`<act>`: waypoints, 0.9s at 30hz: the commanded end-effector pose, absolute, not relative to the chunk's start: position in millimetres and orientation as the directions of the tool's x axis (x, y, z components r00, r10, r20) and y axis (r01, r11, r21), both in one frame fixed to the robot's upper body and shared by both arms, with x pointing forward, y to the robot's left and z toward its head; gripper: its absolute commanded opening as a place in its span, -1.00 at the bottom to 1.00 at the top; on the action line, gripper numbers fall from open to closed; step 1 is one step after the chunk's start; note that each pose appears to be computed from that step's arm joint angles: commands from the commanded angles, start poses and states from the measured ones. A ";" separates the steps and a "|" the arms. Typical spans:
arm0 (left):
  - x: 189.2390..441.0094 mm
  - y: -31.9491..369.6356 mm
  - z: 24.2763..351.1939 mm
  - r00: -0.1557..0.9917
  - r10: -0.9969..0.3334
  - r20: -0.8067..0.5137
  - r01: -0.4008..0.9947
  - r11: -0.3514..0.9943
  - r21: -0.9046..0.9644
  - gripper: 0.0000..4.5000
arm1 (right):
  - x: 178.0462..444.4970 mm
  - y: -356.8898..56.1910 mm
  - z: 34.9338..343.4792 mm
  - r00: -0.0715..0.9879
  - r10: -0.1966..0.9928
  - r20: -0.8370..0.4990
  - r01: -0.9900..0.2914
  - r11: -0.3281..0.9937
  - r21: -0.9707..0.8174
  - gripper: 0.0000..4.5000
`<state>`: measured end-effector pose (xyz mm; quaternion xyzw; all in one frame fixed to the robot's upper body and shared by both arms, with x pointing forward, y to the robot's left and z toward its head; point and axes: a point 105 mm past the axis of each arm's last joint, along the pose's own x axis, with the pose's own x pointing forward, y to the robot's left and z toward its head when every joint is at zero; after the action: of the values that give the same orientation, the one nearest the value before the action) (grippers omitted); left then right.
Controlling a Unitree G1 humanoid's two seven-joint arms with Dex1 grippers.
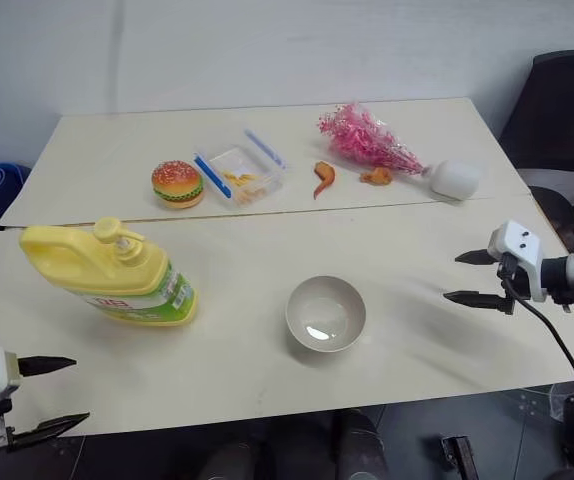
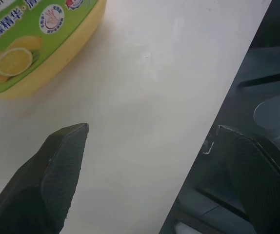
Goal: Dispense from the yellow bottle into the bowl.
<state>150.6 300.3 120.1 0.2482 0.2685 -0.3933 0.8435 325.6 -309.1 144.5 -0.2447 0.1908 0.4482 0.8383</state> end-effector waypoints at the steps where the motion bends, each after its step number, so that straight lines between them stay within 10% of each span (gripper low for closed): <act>1: 150.1 297.8 124.1 0.560 -0.523 -0.642 0.794 0.561 0.235 1.00 | 327.1 -308.6 155.3 0.544 0.663 -0.515 -0.837 0.471 -0.278 0.97; 19: 170.8 302.1 122.5 0.611 -0.474 -0.634 0.748 0.609 0.266 1.00 | 327.5 -307.5 156.3 0.564 0.662 -0.494 -0.824 0.494 -0.278 0.97; 27: 180.0 247.8 175.5 0.476 -0.720 -0.506 0.872 0.460 0.166 1.00 | 310.4 -249.2 197.1 0.419 0.797 -0.435 -0.900 0.301 -0.317 0.97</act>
<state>183.5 263.5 155.9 0.2067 0.2100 -0.4447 0.8458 319.2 -266.3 172.3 -0.2498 0.1365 0.5021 0.8166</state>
